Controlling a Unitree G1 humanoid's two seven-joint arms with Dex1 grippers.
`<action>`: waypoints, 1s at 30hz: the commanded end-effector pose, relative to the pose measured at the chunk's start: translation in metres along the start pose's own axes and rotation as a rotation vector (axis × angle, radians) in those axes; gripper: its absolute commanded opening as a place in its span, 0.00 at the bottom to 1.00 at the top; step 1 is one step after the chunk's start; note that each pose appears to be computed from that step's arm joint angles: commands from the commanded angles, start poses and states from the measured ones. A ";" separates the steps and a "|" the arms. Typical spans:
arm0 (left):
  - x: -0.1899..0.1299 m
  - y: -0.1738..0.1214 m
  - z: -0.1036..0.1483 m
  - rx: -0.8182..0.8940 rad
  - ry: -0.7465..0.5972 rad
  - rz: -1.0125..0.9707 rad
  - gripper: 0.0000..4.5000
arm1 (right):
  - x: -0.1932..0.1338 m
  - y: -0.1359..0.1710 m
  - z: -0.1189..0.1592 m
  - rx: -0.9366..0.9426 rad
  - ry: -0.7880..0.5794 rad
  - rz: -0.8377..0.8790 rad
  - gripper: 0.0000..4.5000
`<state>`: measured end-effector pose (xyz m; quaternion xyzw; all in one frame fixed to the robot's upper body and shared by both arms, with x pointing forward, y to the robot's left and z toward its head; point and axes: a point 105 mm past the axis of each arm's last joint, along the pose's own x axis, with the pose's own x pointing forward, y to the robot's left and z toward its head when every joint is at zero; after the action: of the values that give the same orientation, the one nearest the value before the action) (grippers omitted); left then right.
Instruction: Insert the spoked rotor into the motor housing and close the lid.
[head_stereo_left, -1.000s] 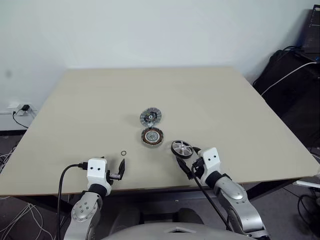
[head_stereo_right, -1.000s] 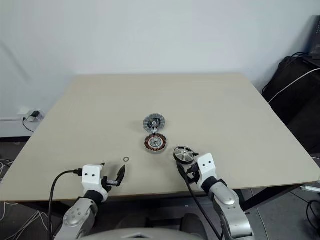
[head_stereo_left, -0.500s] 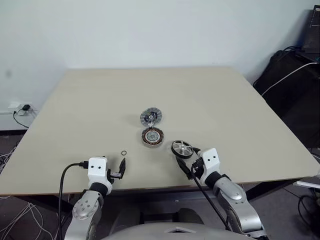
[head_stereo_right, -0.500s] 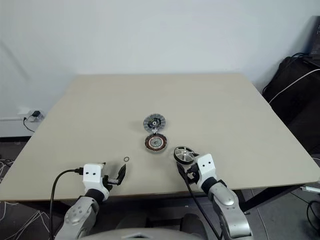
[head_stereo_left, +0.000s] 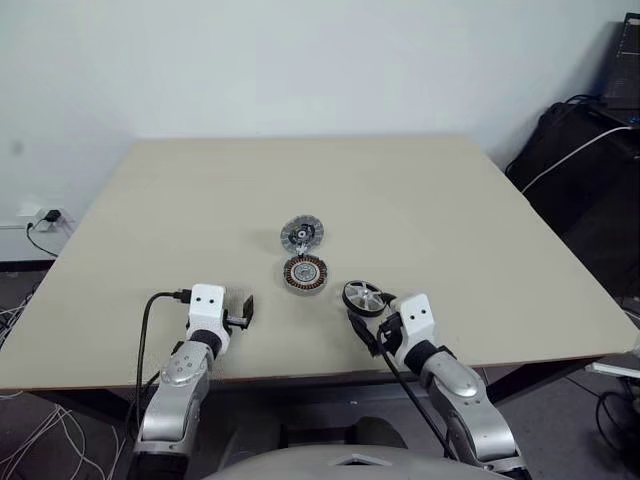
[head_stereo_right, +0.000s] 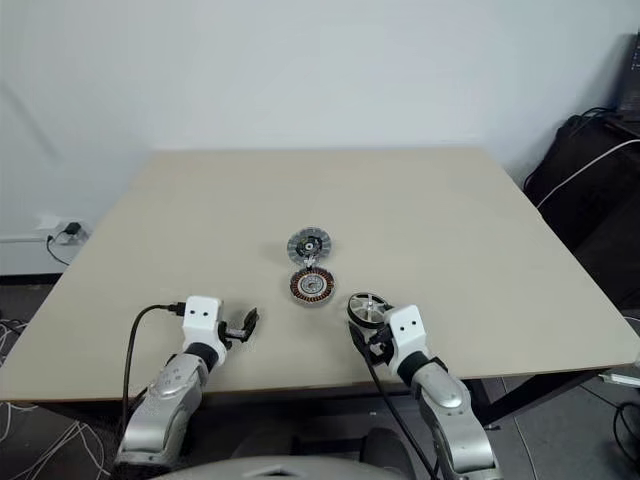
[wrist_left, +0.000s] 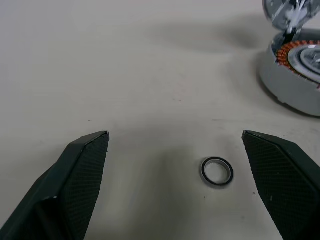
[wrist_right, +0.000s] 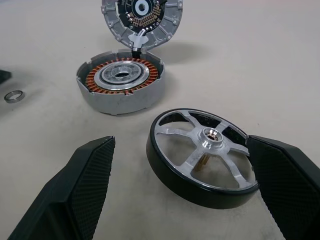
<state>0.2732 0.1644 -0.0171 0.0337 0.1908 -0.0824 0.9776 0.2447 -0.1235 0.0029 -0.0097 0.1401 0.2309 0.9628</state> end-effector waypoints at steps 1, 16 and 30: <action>0.011 -0.010 0.006 0.017 -0.010 -0.060 1.00 | 0.003 0.001 0.016 -0.018 -0.058 0.003 0.99; 0.006 -0.018 -0.033 0.085 0.172 -0.104 0.80 | -0.001 0.003 0.016 -0.006 -0.060 -0.023 1.00; -0.006 -0.011 -0.025 0.041 0.142 -0.058 0.15 | 0.001 0.002 0.017 -0.006 -0.059 -0.024 1.00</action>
<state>0.2557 0.1477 -0.0427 0.0599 0.2617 -0.1323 0.9541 0.2427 -0.1233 0.0048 -0.0036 0.1380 0.2152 0.9668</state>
